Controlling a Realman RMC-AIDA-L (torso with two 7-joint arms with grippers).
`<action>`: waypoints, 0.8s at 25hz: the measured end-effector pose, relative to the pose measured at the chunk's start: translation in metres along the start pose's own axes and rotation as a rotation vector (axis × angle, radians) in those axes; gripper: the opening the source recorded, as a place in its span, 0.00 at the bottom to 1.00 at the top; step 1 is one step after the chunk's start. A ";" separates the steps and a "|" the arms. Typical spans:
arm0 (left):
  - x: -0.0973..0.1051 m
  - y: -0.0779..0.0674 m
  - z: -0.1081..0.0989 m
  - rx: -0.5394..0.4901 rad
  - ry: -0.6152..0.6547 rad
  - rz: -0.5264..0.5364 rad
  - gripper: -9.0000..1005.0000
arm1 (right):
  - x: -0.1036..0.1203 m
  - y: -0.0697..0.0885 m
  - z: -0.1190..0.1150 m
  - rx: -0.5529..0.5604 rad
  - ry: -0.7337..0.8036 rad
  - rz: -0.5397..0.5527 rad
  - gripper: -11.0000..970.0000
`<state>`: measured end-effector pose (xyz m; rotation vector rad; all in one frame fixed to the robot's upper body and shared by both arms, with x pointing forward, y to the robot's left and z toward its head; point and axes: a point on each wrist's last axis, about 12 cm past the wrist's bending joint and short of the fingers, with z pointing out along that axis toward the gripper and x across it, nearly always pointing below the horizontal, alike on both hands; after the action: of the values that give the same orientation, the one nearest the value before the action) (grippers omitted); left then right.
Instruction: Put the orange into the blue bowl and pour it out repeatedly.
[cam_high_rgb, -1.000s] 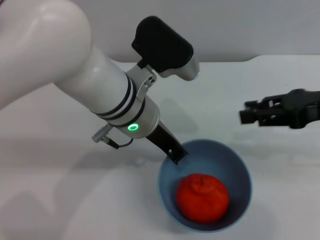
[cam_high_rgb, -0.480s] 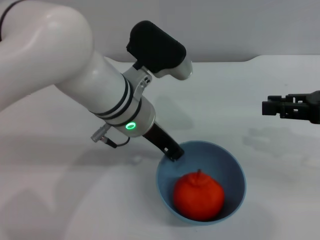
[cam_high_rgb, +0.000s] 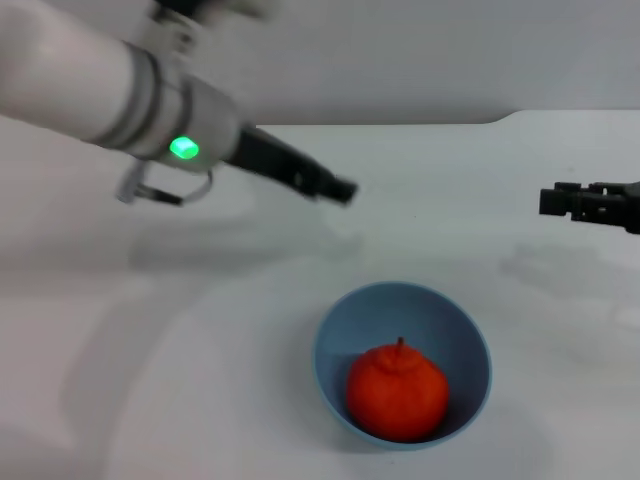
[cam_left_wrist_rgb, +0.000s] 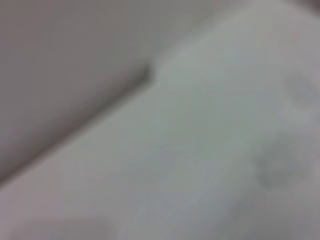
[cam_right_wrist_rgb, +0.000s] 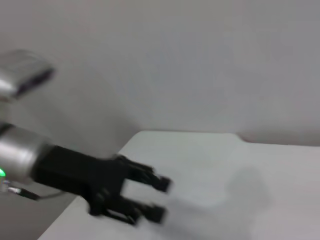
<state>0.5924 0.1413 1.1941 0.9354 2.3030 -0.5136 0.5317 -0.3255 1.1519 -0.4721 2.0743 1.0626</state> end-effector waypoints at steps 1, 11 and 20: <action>0.001 0.007 -0.008 0.004 -0.048 -0.029 0.46 | 0.002 -0.003 0.000 0.010 -0.011 0.013 0.43; 0.091 0.107 -0.081 0.194 -0.747 -0.610 0.77 | 0.037 -0.035 -0.008 0.022 -0.409 0.154 0.43; 0.210 0.129 -0.111 -0.127 -1.217 -0.610 0.79 | 0.084 -0.046 -0.009 0.220 -0.939 0.119 0.43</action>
<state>0.5225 0.3933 1.1245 -0.2186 1.3787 -0.8534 0.5007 -0.3594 1.0675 0.2456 1.3457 0.8623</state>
